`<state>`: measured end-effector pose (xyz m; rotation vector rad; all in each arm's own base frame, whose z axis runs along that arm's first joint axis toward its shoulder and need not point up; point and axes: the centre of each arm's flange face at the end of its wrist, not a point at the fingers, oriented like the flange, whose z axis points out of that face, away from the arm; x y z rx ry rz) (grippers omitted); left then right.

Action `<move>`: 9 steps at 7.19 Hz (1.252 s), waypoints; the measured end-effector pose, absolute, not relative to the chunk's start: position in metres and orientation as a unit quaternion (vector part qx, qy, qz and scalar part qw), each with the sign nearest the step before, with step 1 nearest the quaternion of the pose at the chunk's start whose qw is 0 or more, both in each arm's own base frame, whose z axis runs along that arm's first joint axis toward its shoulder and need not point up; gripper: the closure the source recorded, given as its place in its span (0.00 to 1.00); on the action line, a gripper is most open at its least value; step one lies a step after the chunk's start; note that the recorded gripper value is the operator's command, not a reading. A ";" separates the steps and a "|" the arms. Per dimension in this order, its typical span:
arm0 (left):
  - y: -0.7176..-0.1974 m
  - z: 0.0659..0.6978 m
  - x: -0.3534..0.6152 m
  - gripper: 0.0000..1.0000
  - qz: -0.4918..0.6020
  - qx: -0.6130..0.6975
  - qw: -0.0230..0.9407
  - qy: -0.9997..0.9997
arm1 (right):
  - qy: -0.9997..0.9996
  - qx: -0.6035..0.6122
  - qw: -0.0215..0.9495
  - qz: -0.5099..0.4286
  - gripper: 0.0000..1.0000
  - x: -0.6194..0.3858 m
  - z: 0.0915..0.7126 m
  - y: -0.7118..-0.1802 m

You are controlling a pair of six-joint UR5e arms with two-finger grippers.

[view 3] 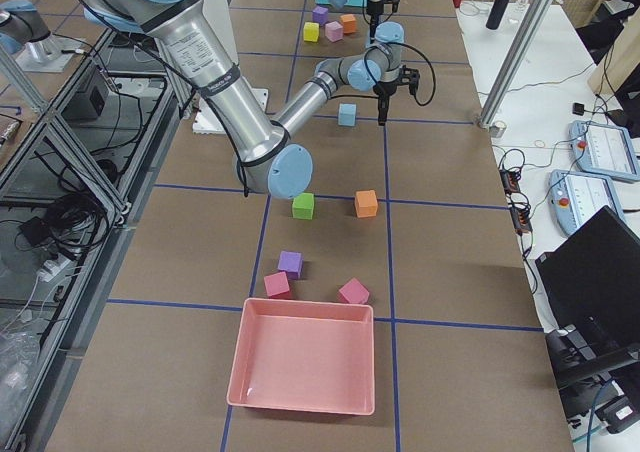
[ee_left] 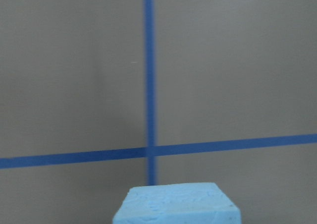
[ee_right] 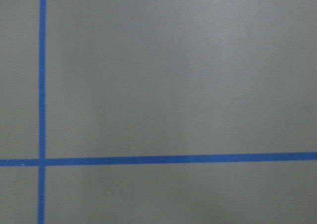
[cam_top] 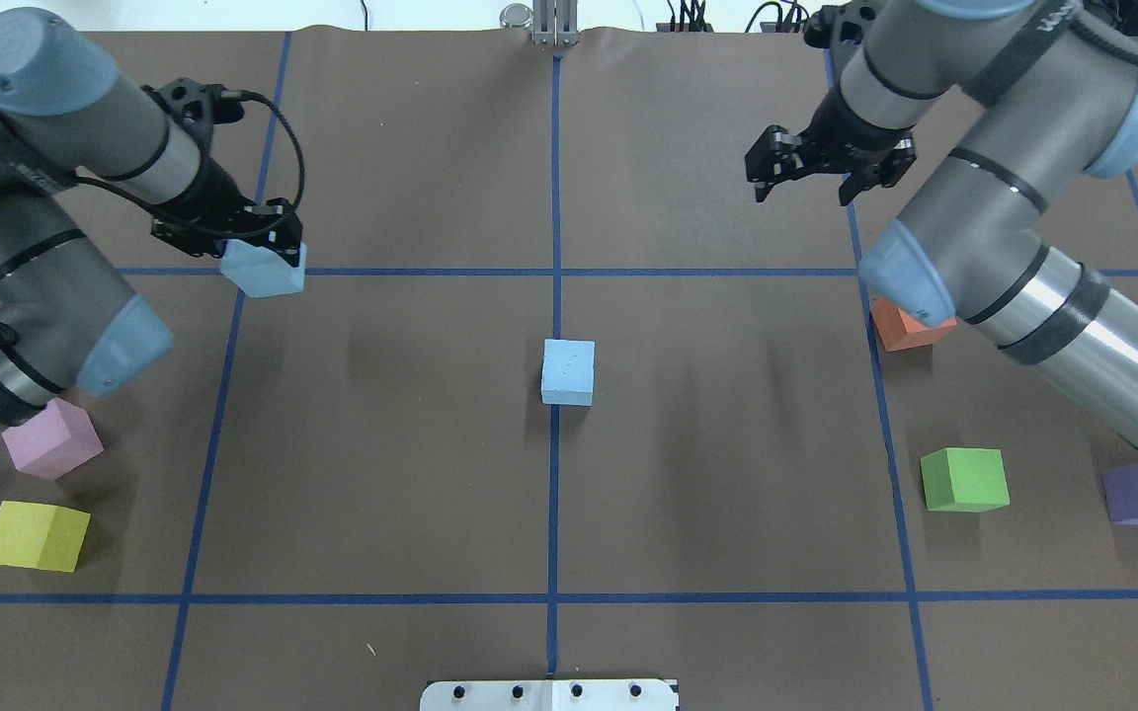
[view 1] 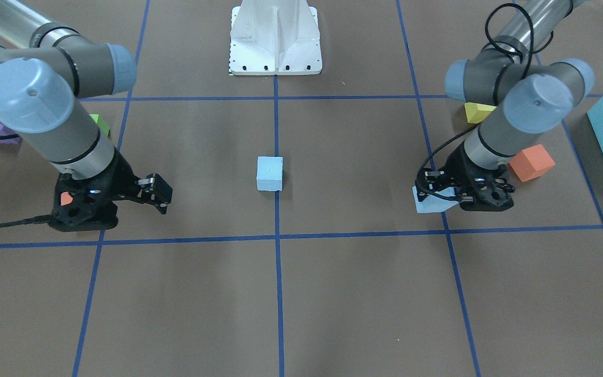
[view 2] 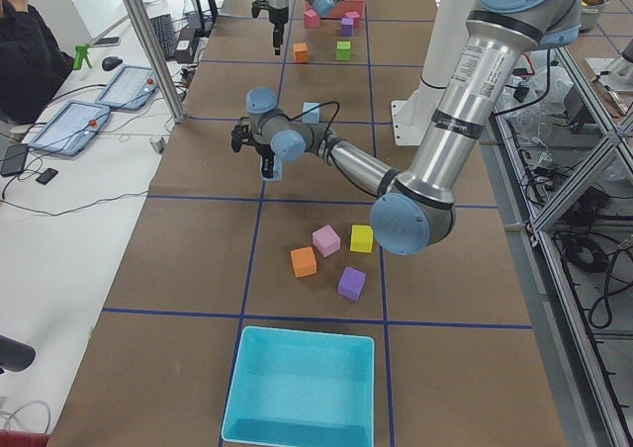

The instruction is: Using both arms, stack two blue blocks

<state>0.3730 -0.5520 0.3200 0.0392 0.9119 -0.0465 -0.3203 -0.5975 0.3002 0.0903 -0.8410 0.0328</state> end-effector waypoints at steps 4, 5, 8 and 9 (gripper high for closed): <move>-0.453 0.176 0.523 0.54 -0.053 0.003 0.903 0.427 | -0.375 0.057 0.925 -0.002 0.00 -0.184 0.406 -0.630; -0.438 0.152 0.547 0.54 -0.052 0.000 0.904 0.424 | -0.371 0.060 0.927 -0.008 0.00 -0.159 0.423 -0.634; -0.432 0.117 0.594 0.54 -0.051 -0.007 0.910 0.411 | -0.372 0.055 0.926 -0.015 0.00 -0.129 0.451 -0.638; -0.434 0.115 0.599 0.54 -0.049 -0.006 0.912 0.408 | -0.372 0.052 0.927 -0.015 0.00 -0.128 0.458 -0.636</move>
